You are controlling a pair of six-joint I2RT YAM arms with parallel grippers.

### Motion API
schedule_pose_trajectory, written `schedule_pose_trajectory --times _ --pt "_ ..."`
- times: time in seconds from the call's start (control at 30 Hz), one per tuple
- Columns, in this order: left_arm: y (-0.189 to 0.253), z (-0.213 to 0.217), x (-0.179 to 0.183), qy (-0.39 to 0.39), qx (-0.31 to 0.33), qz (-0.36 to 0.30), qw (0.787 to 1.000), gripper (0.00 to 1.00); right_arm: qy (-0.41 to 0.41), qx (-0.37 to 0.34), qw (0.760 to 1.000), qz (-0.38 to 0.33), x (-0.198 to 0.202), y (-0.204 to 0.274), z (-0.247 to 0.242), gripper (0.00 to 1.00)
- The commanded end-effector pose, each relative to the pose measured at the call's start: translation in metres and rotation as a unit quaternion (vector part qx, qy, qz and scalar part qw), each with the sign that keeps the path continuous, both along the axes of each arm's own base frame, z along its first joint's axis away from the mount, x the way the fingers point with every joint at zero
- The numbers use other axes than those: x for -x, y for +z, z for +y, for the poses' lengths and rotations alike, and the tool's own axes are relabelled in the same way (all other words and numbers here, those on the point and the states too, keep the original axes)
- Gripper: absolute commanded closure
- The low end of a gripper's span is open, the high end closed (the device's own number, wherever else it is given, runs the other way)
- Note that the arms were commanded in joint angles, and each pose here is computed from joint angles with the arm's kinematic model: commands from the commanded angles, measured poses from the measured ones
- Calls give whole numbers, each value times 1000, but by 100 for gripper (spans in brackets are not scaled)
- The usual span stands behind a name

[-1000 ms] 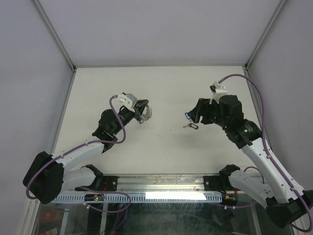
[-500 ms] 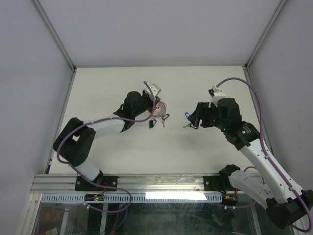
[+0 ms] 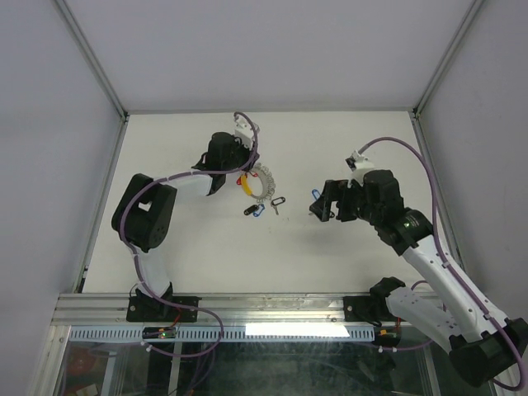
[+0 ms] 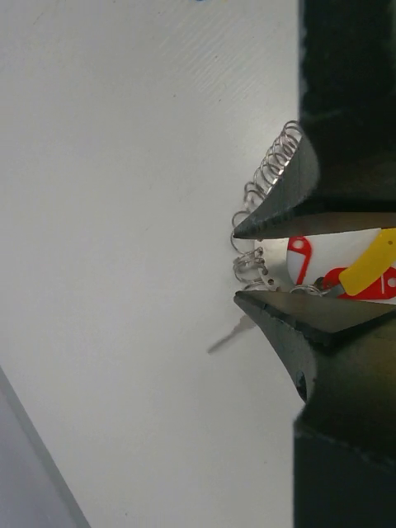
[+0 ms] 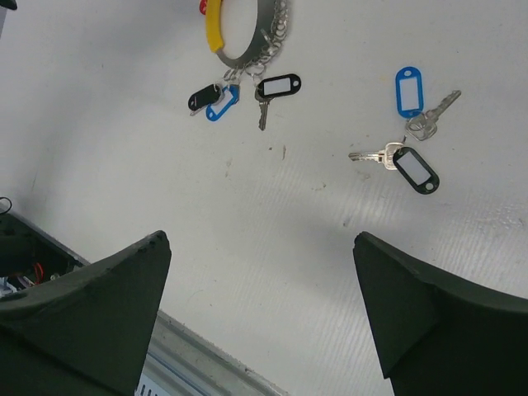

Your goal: Put the keys on the keyring

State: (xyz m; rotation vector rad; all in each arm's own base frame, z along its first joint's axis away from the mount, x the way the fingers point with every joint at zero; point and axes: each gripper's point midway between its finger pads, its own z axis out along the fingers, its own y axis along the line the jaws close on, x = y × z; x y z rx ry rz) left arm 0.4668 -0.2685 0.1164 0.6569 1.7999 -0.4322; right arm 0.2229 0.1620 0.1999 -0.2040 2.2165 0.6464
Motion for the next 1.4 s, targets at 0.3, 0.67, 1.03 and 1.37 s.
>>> schedule_pose_trajectory --times 0.3,0.67,1.03,1.37 --pt "99 36 -3 144 97 22 985 3 24 -4 998 -60 -14 25 8 1" --pt "142 123 86 271 114 38 955 1 -97 -23 978 -183 -12 86 -41 1" --pt "165 226 191 385 162 -87 905 1 -239 -52 936 -254 1 90 -98 1" --pt "167 232 200 381 162 -112 904 1 -279 -39 930 -235 -4 60 -109 1"
